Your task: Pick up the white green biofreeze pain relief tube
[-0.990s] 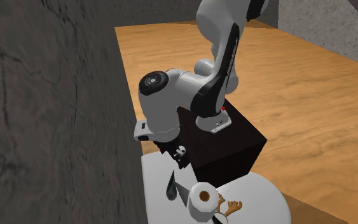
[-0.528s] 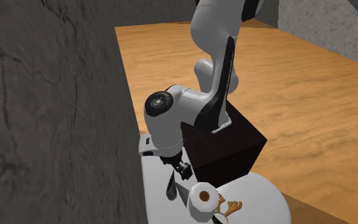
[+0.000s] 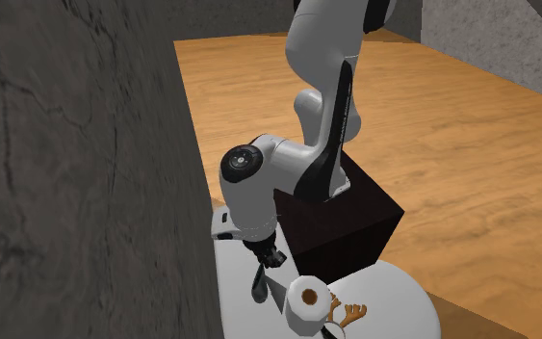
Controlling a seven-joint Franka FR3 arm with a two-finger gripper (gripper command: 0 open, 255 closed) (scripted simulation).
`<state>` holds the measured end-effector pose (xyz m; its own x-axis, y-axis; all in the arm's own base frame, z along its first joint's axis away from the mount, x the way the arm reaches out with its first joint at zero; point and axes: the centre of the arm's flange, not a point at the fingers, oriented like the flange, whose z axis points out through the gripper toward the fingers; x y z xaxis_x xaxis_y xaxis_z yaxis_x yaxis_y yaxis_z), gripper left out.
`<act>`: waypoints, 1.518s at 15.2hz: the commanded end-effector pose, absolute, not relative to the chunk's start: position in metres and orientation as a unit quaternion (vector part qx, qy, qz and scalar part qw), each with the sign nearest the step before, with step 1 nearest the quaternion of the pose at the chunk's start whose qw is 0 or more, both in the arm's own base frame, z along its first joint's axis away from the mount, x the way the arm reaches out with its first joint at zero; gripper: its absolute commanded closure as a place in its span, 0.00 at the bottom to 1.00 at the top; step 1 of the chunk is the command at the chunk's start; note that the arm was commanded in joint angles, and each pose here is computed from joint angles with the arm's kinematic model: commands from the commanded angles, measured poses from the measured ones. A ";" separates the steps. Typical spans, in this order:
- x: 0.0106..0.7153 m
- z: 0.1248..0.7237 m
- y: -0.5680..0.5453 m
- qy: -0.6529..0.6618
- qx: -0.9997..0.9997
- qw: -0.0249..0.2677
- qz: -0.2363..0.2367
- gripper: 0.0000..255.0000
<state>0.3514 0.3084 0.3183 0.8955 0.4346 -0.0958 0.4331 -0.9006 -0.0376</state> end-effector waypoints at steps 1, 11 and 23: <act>0.351 0.318 0.308 -0.223 -0.973 0.008 0.051 1.00; 0.352 0.345 0.309 -0.223 -0.973 0.008 0.051 1.00; 0.352 0.398 0.309 -0.223 -0.973 0.008 0.051 1.00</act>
